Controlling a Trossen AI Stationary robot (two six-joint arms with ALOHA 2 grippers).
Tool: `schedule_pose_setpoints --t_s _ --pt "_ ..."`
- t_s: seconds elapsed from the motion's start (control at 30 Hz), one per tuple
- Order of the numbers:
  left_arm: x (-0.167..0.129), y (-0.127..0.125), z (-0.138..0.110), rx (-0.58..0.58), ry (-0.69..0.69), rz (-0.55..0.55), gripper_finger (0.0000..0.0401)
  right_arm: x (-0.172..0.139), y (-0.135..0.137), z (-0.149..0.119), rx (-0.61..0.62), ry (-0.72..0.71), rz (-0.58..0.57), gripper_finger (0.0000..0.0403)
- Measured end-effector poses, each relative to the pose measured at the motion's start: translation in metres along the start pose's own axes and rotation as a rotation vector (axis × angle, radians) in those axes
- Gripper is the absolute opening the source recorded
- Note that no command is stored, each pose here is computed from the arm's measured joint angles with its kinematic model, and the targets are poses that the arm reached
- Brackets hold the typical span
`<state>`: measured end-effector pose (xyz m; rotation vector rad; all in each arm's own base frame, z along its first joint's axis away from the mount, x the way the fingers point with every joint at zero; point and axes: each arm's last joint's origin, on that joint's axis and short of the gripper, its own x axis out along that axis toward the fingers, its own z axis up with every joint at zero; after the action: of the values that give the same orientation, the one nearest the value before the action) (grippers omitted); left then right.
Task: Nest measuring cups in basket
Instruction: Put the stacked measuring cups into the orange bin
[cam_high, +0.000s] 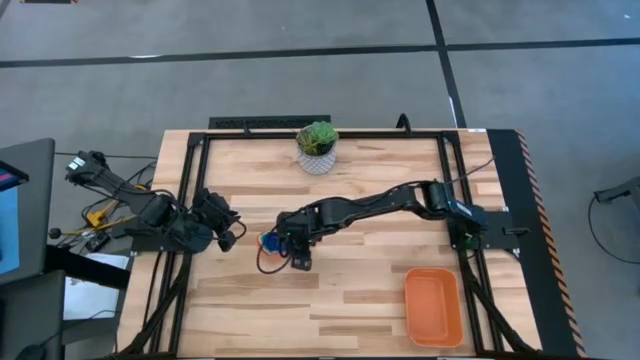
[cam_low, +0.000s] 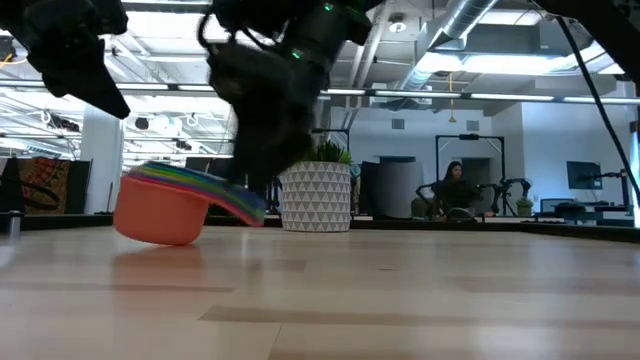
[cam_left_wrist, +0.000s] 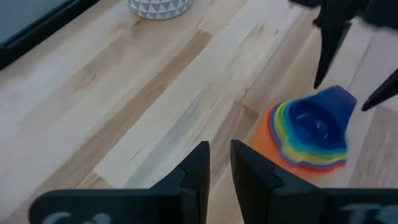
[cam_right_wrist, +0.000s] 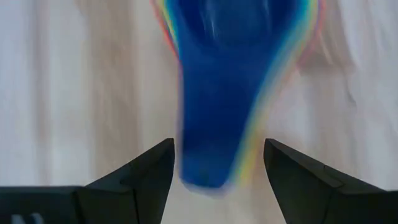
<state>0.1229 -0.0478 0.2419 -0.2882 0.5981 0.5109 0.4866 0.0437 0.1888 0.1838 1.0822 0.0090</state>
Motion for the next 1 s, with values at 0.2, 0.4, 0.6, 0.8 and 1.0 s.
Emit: schedule_pose_setpoints --t_s 0.2,0.4,0.6,0.8,1.0 --pt "0.002 -0.002 -0.001 -0.032 0.002 0.011 0.0052 0.000 -0.005 0.002 -0.012 -0.008 0.012 0.0272" --pt "0.002 -0.001 0.000 -0.038 -0.025 0.028 0.0052 -0.004 -0.009 0.009 -0.006 -0.071 0.027 0.0272" --pt "0.002 -0.001 0.000 -0.037 -0.031 0.034 0.0052 -0.001 -0.007 0.011 -0.033 -0.094 0.057 0.0272" --pt "0.002 -0.001 0.000 -0.037 -0.035 0.037 0.0052 -0.001 -0.006 0.014 -0.042 -0.126 0.066 0.0272" --pt "0.002 -0.001 0.000 -0.037 -0.036 0.038 0.0052 -0.001 -0.006 0.015 -0.060 -0.131 0.065 0.0272"
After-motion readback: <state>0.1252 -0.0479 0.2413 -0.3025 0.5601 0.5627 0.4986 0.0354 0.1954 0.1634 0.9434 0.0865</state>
